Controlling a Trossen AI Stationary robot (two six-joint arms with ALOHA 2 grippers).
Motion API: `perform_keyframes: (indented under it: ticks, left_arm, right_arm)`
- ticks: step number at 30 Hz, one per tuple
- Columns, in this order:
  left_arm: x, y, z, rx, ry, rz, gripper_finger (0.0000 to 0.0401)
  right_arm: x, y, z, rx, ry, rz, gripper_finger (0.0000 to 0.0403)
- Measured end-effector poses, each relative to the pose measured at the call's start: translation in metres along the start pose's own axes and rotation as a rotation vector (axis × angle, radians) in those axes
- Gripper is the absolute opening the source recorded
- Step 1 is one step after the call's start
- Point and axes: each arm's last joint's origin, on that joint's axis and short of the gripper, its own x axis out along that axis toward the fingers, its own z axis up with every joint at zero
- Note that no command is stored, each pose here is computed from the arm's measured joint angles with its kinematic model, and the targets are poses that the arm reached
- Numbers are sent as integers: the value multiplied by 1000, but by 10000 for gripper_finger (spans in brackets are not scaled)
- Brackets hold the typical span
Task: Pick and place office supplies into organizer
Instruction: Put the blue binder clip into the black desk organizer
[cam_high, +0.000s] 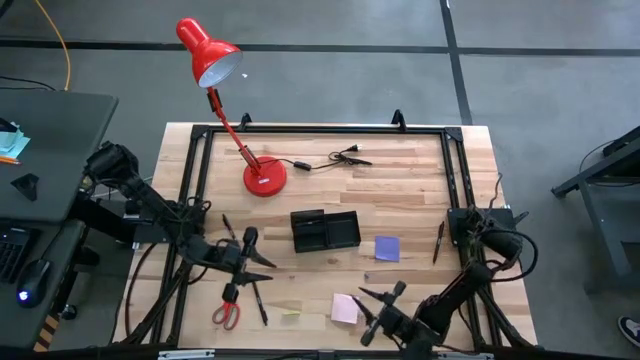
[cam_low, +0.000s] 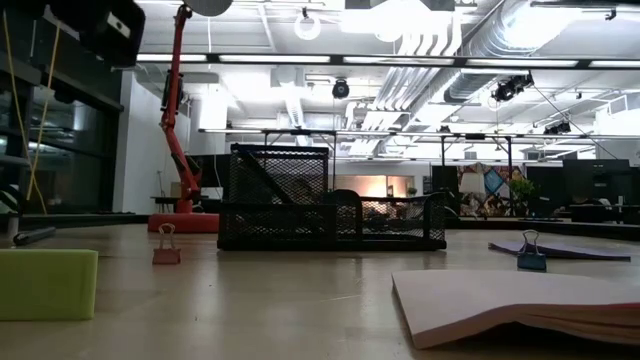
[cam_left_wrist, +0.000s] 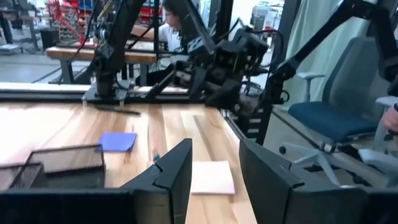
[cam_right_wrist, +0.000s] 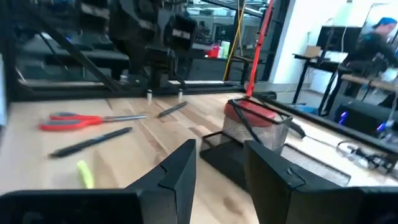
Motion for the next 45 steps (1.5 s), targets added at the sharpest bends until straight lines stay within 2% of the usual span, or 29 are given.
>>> perform_keyframes:
  ticks: [6,12,17,19,22,24,27,30,35,45]
  left_arm:
    - [0,2,-2,-22,-49,38,124]
    - [0,2,-2,-9,-48,39,124]
    - [0,2,-2,-10,-49,39,124]
    - [0,2,-3,-8,-46,39,124]
    - [0,2,-3,-6,-42,39,124]
    - [0,2,-3,-6,-41,38,124]
    - [0,2,-3,-6,-41,38,124]
    - [0,2,-3,-5,-40,38,124]
    - [0,2,-3,-4,-39,38,124]
    - [0,2,-4,-1,-33,37,124]
  right_arm:
    - [-15,-13,0,151,0,37,124]
    - [6,-33,-33,223,112,122,124]
    - [10,-59,-35,310,189,95,124]
    - [1,-73,-34,281,154,71,124]
    - [-18,-96,-27,368,88,71,124]
    - [-22,-111,-37,397,98,80,124]
    - [-16,-113,-47,458,166,80,124]
    - [-5,-103,-54,388,247,81,124]
    - [9,-91,-50,296,269,53,124]
    - [22,-95,-53,247,373,29,124]
